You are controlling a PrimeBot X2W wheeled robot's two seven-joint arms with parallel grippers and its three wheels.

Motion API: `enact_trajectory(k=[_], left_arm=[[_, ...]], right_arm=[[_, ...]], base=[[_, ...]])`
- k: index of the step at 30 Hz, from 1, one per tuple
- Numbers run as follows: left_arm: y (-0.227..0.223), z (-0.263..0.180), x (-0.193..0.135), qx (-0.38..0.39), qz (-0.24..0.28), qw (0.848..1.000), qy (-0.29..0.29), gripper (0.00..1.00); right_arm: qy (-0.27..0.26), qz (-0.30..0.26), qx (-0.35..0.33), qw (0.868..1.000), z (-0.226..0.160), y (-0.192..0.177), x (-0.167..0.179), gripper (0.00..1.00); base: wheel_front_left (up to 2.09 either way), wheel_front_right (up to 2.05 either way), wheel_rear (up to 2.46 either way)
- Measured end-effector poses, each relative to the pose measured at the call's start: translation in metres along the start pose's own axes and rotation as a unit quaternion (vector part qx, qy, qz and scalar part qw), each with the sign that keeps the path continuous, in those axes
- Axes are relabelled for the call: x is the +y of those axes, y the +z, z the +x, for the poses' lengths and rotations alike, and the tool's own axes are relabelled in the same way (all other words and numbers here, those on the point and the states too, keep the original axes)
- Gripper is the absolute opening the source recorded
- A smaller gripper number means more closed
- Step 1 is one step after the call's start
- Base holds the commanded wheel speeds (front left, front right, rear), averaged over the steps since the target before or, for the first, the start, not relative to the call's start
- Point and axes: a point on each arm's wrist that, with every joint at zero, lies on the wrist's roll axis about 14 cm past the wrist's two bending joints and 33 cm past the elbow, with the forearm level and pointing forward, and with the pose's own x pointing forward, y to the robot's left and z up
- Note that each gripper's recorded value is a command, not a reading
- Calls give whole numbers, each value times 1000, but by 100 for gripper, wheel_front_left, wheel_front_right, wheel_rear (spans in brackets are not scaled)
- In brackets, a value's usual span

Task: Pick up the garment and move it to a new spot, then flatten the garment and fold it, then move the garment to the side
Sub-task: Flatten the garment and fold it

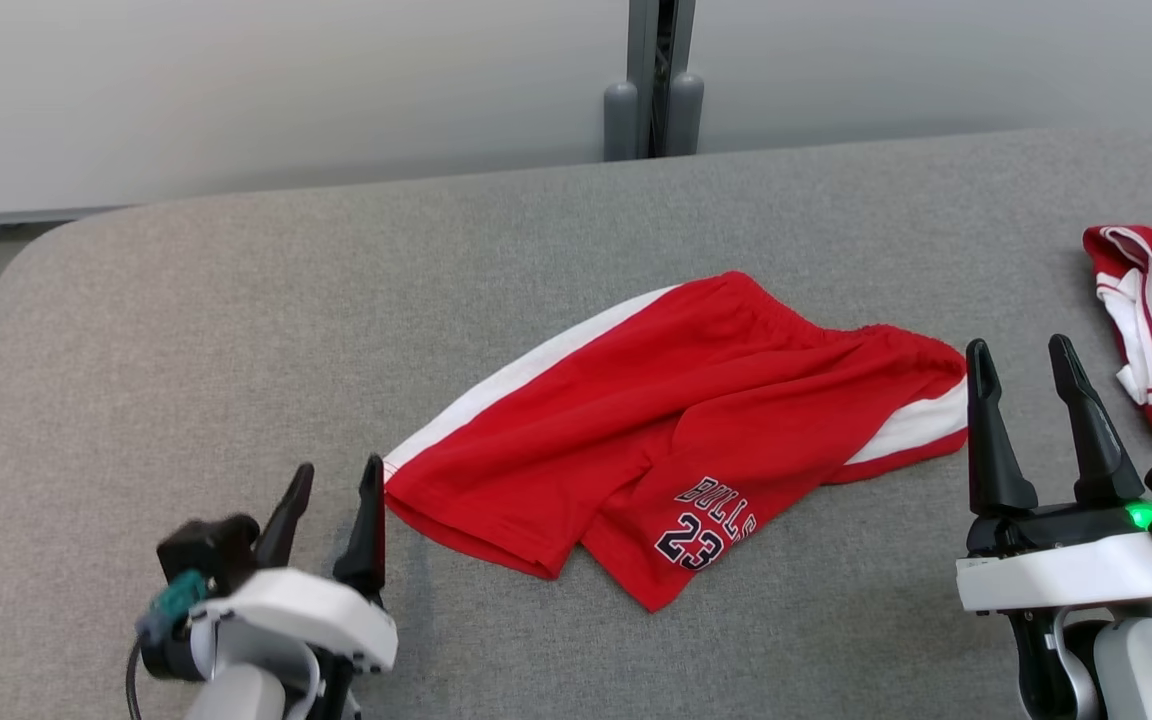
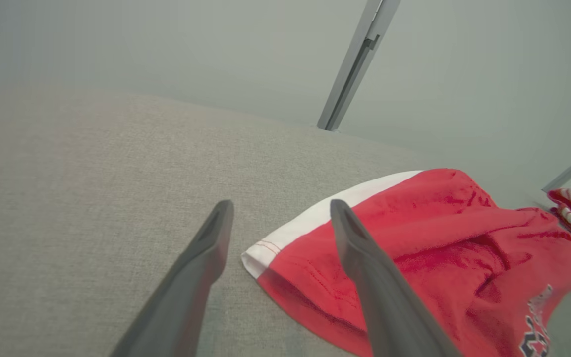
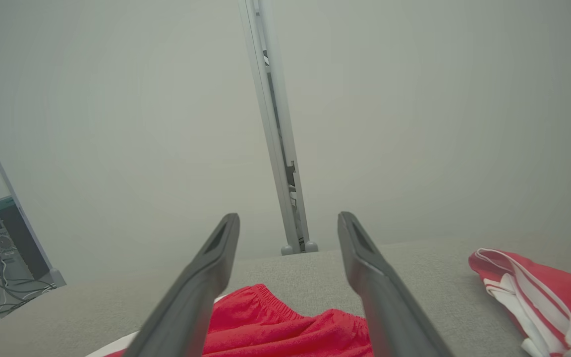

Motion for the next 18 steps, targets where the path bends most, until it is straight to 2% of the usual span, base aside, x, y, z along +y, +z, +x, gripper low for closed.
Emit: enact_trajectory(k=[2, 5, 8, 18], left_arm=[[-1, 6, 1, 9, -5, 1000, 1, 100], [-26, 17, 6, 81, -17, 997, 9, 100], [-42, 23, 14, 122, -36, 992, 21, 100], [-58, 29, 7, 169, -80, 982, 6, 100]], right_arm=[[-2, 0, 4, 1000, 0, -3, -1, 100], [-6, 1, 19, 1000, 1, -15, -5, 100], [-8, 0, 27, 1000, 3, -21, -6, 100], [-24, -8, 38, 999, 5, -30, -18, 100]], base=[[0, 0, 0], [0, 0, 0], [0, 0, 0], [0, 0, 0]])
